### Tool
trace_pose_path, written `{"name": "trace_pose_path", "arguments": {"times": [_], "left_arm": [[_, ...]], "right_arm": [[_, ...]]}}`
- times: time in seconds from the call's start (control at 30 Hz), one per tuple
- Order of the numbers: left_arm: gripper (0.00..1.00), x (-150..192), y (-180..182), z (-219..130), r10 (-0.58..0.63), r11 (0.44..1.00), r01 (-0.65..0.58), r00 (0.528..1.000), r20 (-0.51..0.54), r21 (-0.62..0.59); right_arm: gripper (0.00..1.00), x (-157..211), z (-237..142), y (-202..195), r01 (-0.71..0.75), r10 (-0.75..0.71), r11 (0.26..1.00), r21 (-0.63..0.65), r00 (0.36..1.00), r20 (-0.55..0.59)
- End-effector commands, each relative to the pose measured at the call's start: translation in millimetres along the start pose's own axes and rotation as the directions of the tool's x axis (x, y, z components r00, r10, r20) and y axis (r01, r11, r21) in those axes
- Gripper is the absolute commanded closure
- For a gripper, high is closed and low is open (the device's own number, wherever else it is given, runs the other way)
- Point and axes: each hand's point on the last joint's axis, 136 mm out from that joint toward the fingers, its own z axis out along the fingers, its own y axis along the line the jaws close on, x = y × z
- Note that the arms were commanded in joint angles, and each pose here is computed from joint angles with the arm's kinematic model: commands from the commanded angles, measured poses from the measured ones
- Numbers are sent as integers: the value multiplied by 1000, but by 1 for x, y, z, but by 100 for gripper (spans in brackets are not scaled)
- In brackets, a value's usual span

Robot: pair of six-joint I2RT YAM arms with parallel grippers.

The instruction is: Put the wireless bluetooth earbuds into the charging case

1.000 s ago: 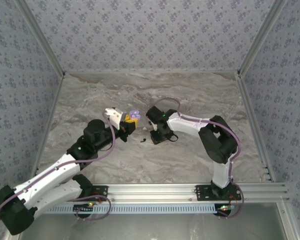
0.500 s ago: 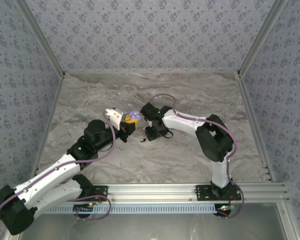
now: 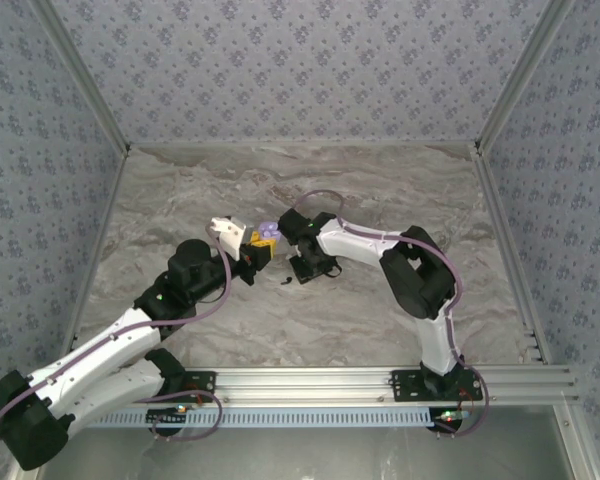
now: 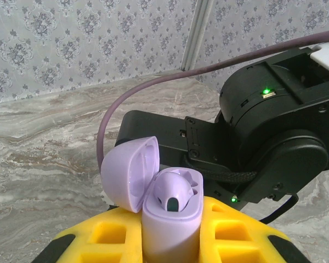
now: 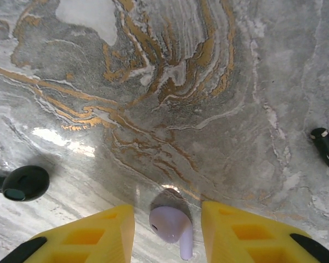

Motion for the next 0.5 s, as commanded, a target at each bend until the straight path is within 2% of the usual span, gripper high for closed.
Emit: {"name": "trace_pose_path", "arguments": {"times": [0.0,0.47], "left_arm": [[89,-9,0,-5,14,1000,-14,999,33,-4],[89,-8,1,-5,13,1000,-13,999,31,-6]], "right_arm": [[64,1,0,-2,-7,7,999,32,1000,-17],[68,6,10,-3,-10,12,999,45,999,-50]]}}
